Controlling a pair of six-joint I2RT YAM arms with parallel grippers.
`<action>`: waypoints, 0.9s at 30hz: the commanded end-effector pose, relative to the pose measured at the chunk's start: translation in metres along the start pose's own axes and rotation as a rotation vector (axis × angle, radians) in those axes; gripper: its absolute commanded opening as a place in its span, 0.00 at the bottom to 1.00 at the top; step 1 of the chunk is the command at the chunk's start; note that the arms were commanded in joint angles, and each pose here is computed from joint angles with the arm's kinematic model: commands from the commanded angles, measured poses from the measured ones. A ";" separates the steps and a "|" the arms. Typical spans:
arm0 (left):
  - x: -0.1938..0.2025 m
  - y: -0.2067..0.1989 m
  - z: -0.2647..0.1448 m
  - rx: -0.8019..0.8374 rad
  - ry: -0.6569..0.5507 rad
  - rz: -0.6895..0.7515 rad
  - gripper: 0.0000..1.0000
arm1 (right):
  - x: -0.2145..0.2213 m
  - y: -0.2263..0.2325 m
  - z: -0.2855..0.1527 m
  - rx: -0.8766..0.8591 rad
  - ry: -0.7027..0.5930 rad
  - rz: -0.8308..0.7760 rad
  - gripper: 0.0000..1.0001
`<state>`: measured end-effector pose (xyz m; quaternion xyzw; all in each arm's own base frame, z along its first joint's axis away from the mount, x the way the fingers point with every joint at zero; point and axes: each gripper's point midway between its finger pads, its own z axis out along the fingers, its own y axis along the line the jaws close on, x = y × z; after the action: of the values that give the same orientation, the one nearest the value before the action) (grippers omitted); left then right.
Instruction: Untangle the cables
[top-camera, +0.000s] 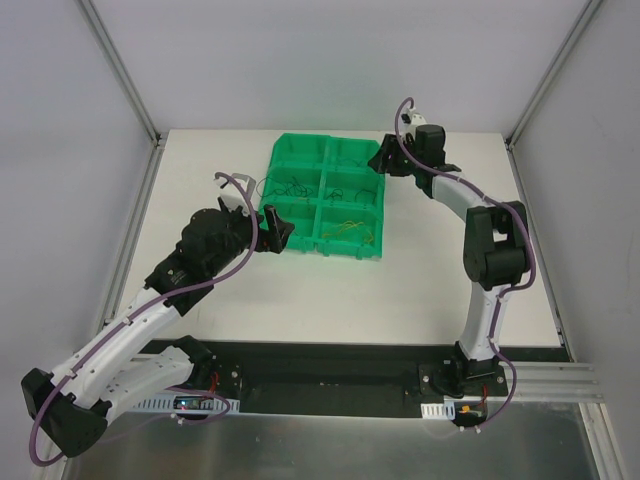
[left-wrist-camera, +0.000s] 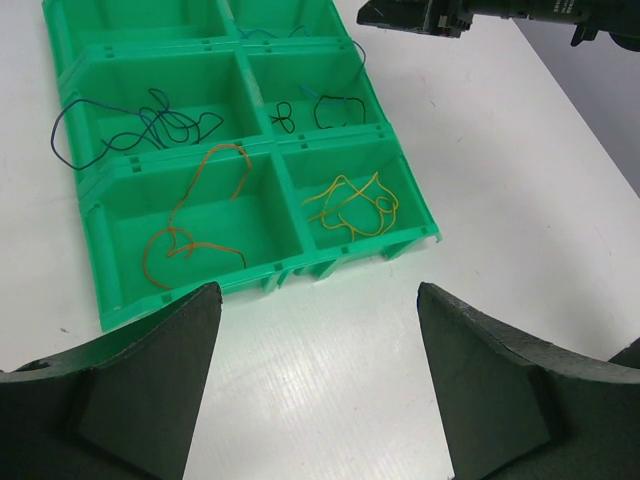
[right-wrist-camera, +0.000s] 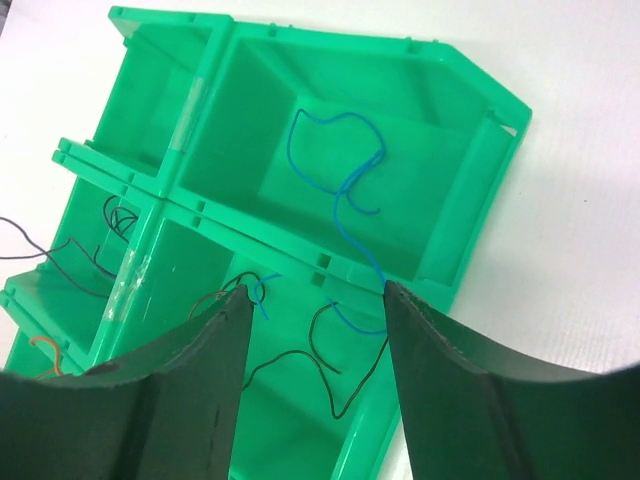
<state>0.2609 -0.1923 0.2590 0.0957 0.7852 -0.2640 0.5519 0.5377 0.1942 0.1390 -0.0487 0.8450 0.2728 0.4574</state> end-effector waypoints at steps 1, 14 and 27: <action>-0.021 -0.010 -0.005 0.042 -0.064 -0.010 0.79 | -0.007 0.003 0.000 -0.067 0.001 -0.010 0.60; -0.021 -0.008 -0.004 0.035 -0.062 -0.006 0.79 | 0.005 -0.006 0.018 -0.088 0.033 -0.079 0.59; -0.023 -0.008 -0.006 0.034 -0.072 -0.005 0.79 | 0.019 -0.006 0.028 -0.014 0.062 -0.104 0.53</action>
<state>0.2601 -0.1916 0.2611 0.0953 0.7831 -0.2651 0.5544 0.5434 0.2067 0.1041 -0.0988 0.8568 0.2701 0.4280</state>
